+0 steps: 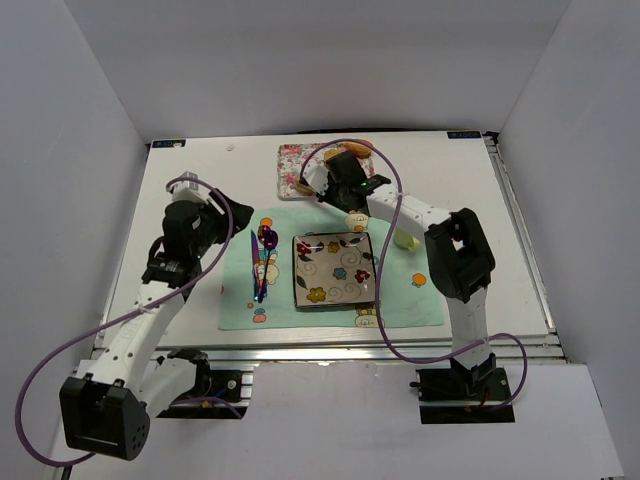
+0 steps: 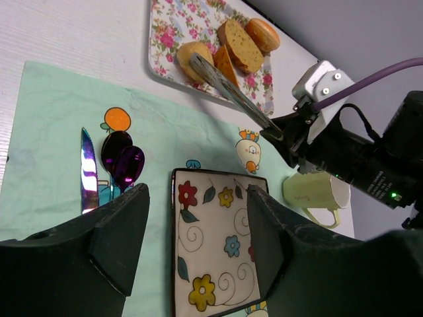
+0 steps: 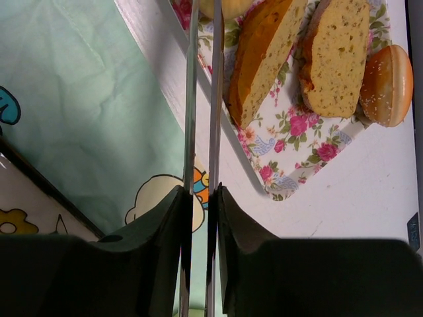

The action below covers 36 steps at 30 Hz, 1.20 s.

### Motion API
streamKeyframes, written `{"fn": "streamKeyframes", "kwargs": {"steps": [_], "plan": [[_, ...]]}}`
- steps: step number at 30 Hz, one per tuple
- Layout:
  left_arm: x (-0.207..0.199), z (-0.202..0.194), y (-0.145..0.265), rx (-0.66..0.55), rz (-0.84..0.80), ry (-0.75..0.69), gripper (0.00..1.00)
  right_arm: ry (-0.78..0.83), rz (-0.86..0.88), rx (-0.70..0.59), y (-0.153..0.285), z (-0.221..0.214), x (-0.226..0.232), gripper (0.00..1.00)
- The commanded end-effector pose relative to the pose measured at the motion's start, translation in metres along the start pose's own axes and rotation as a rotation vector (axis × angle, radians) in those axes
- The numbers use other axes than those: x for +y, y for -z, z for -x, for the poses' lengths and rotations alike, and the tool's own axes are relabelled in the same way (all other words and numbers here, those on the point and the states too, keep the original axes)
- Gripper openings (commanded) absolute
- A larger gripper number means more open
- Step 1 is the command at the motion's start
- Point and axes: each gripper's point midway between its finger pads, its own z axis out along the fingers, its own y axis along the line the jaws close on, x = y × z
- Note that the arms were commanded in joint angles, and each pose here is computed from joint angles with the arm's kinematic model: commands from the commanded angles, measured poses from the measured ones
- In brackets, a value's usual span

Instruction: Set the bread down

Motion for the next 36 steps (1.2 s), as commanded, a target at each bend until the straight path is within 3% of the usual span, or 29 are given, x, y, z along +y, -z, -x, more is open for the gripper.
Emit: {"fn": "streamKeyframes", "kwargs": {"steps": [1, 4, 13, 16, 22, 24, 31, 36], "plan": [[-0.014, 0.009, -0.003, -0.013, -0.050, -0.013, 0.70, -0.026, 0.006, -0.061, 0.017, 0.018, -0.003, 0.07], [-0.013, 0.005, -0.010, 0.006, -0.046, -0.015, 0.70, -0.051, 0.009, -0.101, 0.030, 0.030, -0.007, 0.00], [0.011, -0.006, -0.028, 0.088, 0.078, -0.054, 0.69, -0.072, 0.061, -0.301, 0.113, 0.061, -0.009, 0.00], [0.016, -0.010, -0.031, 0.105, 0.098, -0.050, 0.69, -0.057, 0.117, -0.333, 0.143, 0.049, 0.013, 0.00], [0.021, -0.014, -0.034, 0.112, 0.107, -0.046, 0.69, 0.005, 0.242, -0.288, 0.186, -0.021, 0.079, 0.00], [0.021, -0.015, -0.034, 0.114, 0.106, -0.047, 0.69, 0.014, 0.293, -0.245, 0.189, -0.049, 0.103, 0.00], [0.019, -0.018, -0.034, 0.122, 0.091, -0.045, 0.69, -0.006, 0.305, -0.211, 0.195, -0.079, 0.125, 0.00], [0.019, -0.018, -0.032, 0.121, 0.087, -0.042, 0.69, -0.002, 0.328, -0.185, 0.187, -0.085, 0.131, 0.16]]}}
